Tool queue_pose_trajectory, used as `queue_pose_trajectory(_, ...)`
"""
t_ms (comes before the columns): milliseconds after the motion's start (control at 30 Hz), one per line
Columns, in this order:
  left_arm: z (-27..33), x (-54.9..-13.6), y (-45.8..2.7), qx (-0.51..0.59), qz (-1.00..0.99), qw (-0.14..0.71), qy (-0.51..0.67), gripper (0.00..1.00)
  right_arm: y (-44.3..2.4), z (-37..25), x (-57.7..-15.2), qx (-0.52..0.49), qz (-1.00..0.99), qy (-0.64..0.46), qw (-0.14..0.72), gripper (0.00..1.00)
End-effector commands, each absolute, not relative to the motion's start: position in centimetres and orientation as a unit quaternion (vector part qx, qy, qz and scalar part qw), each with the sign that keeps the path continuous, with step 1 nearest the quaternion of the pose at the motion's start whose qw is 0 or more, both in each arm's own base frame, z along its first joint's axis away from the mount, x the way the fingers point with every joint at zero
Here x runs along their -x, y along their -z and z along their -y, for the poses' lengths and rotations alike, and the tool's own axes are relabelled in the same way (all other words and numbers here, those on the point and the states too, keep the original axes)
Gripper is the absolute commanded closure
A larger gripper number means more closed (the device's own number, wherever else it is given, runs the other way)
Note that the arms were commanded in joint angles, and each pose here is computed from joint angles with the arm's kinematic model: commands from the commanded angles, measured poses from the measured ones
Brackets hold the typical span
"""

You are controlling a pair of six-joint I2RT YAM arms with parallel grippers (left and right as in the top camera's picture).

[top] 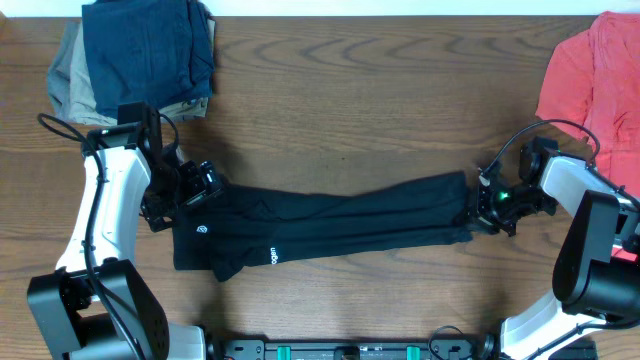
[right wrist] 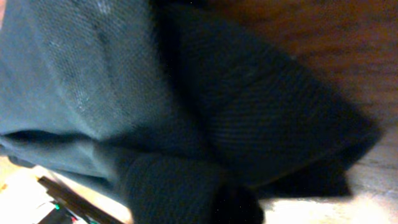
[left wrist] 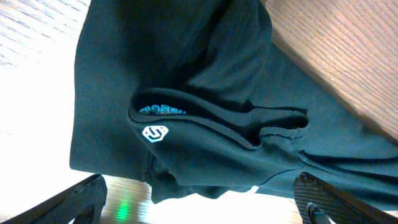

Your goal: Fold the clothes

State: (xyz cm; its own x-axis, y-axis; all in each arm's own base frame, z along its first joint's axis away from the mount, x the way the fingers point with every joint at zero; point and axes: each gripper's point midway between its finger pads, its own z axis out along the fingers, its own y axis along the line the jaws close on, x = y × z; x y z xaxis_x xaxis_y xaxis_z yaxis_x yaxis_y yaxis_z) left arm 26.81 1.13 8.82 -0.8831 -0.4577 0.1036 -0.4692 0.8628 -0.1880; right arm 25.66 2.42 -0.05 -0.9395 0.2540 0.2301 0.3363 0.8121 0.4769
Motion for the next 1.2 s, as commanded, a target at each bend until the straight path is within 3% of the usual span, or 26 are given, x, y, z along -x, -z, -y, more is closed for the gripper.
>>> queue_pose_trajectory(0, -1.1, -27.3, -9.5, -0.239, 0.965, 0.015, -0.11, 0.04, 0.5, -1.8, -25.7, 0.172, 0.95, 0.246, 0.085, 0.99)
queue_pose_trajectory(233, -1.1, -27.4, -9.5, -0.239, 0.965, 0.014, -0.11, 0.04, -1.4, 1.1, -26.7, 0.207, 0.956, 0.188, 0.093, 0.99)
queue_pose_trajectory(567, -1.1, -27.2, -9.3, -0.239, 0.965, 0.018, -0.11, 0.04, -8.0, 3.3, -28.4, 0.234, 0.96, 0.143, 0.056, 0.99)
queue_pose_trajectory(867, -1.1, -27.3, -9.2, -0.239, 0.965, 0.014, -0.11, 0.04, -11.7, -1.1, -29.2, 0.153, 0.977, 0.147, -0.007, 0.99)
queue_pose_trajectory(1167, -1.1, -27.3, -9.2, -0.239, 0.965, 0.015, -0.11, 0.04, -9.3, -7.5, -28.8, 0.05, 0.987, 0.15, -0.007, 0.99)
